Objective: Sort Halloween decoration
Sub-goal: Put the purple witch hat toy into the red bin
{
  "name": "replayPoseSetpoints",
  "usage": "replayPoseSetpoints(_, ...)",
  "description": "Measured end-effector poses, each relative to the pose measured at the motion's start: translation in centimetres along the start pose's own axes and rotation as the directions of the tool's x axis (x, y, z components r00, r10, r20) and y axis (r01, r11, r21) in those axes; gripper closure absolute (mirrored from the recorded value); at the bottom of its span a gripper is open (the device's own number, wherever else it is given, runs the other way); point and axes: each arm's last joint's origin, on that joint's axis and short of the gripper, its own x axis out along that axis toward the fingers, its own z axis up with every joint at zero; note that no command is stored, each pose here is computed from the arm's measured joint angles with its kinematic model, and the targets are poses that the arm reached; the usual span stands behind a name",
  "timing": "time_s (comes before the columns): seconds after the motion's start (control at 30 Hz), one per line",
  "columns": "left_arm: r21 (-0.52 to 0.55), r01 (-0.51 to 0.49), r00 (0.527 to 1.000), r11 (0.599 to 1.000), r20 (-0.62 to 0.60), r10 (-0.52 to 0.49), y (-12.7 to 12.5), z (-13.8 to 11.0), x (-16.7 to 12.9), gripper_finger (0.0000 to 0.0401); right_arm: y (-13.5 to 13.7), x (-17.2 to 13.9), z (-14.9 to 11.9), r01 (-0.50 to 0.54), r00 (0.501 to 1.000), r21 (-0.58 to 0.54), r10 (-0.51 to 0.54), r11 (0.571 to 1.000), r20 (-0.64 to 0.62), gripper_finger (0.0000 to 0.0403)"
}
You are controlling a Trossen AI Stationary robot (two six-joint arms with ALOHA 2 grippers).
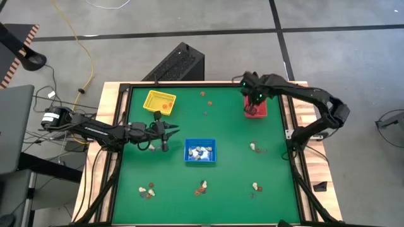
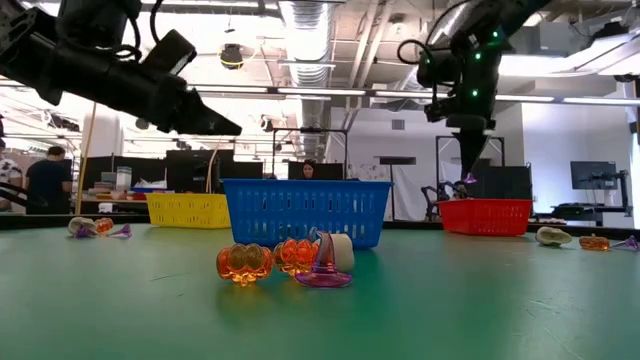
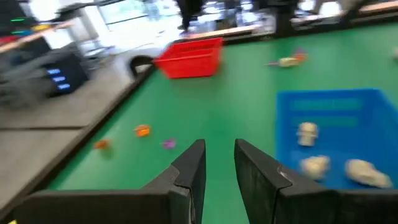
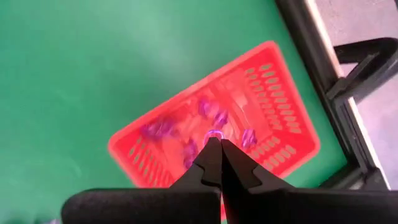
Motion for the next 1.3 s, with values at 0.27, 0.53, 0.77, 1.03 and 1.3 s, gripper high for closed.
replayPoseSetpoints(0.27,-0.258,-0.376,0.917,0.89,0.034,0.397,2.1,1.4,-2.2,0.0327,-2.3,0.6,0.2,0.011,0.999,0.094,-0.016,0.995,0.049,0.0372)
replayPoseSetpoints(0.53,-0.377,-0.245,0.93,0.893,0.169,0.326,3.0,0.1,-5.5,0.0327,-2.5,1.8,-0.1,0.018,0.997,0.105,-0.025,0.994,0.068,0.0382)
replayPoseSetpoints(0.77,-0.354,-0.176,0.953,0.919,0.171,0.249,2.8,-0.2,-5.8,0.0327,-2.6,3.2,-0.8,0.021,0.997,0.143,-0.03,0.989,0.065,0.0357)
replayPoseSetpoints(1.03,-0.19,-0.507,0.852,0.841,0.042,0.522,3.6,-0.9,-6.0,0.0327,-2.4,3.6,-1.2,0.021,0.998,0.224,-0.032,0.974,0.05,0.0353)
replayPoseSetpoints(1.3,0.008,-0.542,0.839,0.84,-0.052,0.542,3.5,-2.0,-5.9,0.0327,-2.4,3.6,-1.2,0.021,0.998,0.233,-0.033,0.972,0.048,0.0343)
